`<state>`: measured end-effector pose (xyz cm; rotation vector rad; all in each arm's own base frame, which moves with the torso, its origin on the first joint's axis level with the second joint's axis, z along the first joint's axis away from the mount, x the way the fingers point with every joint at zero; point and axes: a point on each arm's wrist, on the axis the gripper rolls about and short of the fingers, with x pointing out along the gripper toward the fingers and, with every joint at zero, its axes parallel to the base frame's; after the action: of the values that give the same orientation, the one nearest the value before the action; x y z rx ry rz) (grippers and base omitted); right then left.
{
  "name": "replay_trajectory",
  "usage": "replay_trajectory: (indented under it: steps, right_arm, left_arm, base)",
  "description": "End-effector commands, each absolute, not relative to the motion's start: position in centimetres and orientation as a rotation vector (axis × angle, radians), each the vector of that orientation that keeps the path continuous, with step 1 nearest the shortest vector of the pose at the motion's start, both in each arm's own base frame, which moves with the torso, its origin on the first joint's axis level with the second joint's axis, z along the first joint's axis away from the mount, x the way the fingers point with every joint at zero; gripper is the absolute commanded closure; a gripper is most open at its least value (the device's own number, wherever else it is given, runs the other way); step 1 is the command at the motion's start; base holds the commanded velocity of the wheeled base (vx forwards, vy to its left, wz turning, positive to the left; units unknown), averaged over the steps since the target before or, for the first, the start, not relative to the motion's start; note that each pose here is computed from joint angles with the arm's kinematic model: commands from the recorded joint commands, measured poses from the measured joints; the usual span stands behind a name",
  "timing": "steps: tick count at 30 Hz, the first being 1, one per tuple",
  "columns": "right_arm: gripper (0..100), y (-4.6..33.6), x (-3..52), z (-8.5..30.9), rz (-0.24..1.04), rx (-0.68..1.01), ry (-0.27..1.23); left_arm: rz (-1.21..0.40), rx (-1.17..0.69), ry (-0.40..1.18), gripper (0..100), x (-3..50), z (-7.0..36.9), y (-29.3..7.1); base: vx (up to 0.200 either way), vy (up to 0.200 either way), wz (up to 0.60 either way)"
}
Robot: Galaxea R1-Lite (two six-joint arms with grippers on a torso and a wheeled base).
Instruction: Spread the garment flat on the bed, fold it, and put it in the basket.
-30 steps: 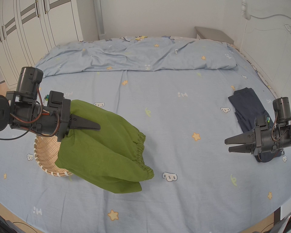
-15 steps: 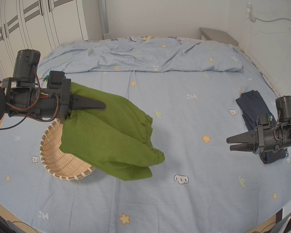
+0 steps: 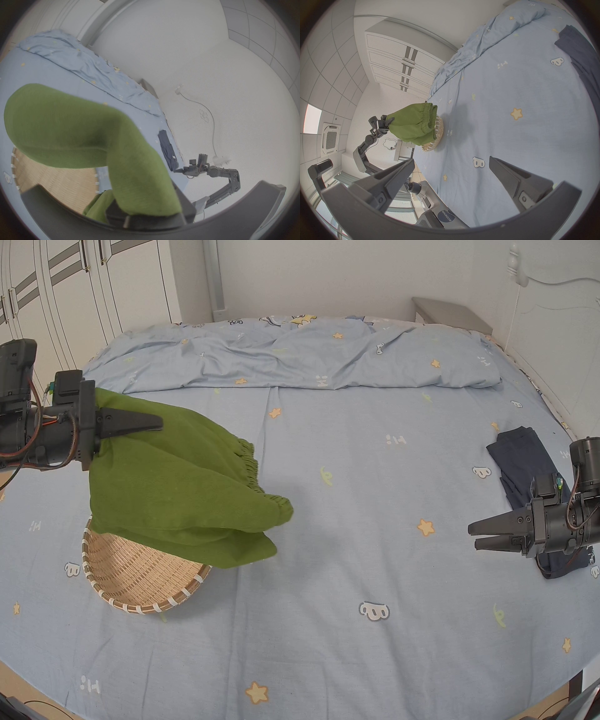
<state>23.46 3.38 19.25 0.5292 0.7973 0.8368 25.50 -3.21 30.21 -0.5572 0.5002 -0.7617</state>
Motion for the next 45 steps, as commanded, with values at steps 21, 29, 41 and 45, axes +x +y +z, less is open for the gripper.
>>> replay_trajectory:
  steps: [21,29,41,45]
  right_arm:
    - [0,4.9,21.1,20.2,0.927,0.481,0.778]
    - [0,5.3,21.0,19.9,0.935,0.475,0.792]
    - [0,5.5,21.0,19.7,0.941,0.471,0.801]
    - [0,5.5,21.0,19.6,0.942,0.472,0.804]
  left_arm:
    - [-0.355,-0.801,0.780,100,26.8,18.4,5.1]
    - [-0.236,-0.805,0.872,100,31.0,15.0,5.9]
    - [-0.222,-0.820,0.968,0,32.0,15.7,5.6]
    - [-0.205,-0.806,0.961,0,31.8,16.1,5.5]
  base:
    - [0.000,0.000,0.00]
    - [0.000,0.000,0.00]
    - [0.000,0.000,0.00]
    - [0.000,0.000,0.00]
